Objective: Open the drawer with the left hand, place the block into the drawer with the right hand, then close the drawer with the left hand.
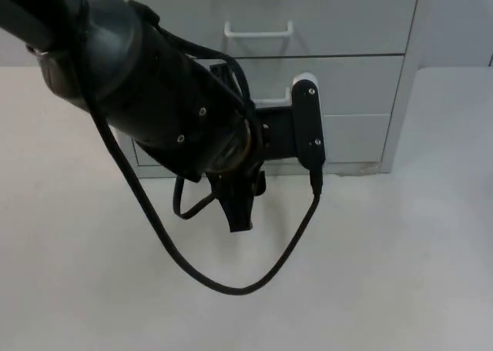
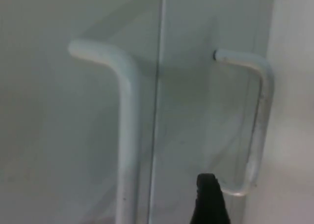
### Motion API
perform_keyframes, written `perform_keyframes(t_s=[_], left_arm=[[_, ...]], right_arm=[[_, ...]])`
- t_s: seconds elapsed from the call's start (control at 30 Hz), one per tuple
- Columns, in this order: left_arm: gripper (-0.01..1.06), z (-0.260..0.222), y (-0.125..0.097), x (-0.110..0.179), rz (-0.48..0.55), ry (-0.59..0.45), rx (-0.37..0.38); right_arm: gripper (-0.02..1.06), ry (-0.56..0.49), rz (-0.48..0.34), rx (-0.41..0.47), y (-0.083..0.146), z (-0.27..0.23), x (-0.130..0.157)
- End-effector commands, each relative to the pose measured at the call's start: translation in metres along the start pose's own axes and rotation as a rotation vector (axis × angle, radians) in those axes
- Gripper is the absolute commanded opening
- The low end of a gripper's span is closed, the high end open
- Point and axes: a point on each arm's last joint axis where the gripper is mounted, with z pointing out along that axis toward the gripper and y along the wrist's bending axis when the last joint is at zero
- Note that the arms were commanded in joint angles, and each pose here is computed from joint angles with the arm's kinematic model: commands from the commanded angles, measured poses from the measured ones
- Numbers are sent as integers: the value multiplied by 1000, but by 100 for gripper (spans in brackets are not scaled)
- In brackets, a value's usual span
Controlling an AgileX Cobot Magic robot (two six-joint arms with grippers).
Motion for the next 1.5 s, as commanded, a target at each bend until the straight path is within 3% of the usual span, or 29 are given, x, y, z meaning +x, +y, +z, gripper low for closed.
perform_keyframes(t_s=[0.0, 0.53, 0.63, 0.67, 0.8, 1.03, 1.37, 1.47], left_arm=[[54, 7, 2, -2, -19, 6, -24], [54, 43, -2, -5, -26, 42, -33], [39, 44, -4, -8, -26, 17, -4], [39, 44, -4, -8, -26, 17, -4], [-1, 44, -8, -10, -46, -5, 37], [0, 38, -18, -19, -16, 17, 50], [0, -2, -61, -20, 2, 42, 233], [0, -17, -66, -19, 14, 34, 247]], right_arm=[[105, -7, 0, 6, -1, 0, 0], [105, -7, 0, 6, -1, 0, 0], [105, -10, 0, 7, -1, 0, -1], [105, -10, 0, 7, -1, 0, -1], [105, -12, 0, 7, -1, 0, -1], [105, -14, 0, 7, -1, 0, -1], [105, -20, -10, 16, -2, 0, -1], [105, -26, -12, 18, -2, 0, -2]])
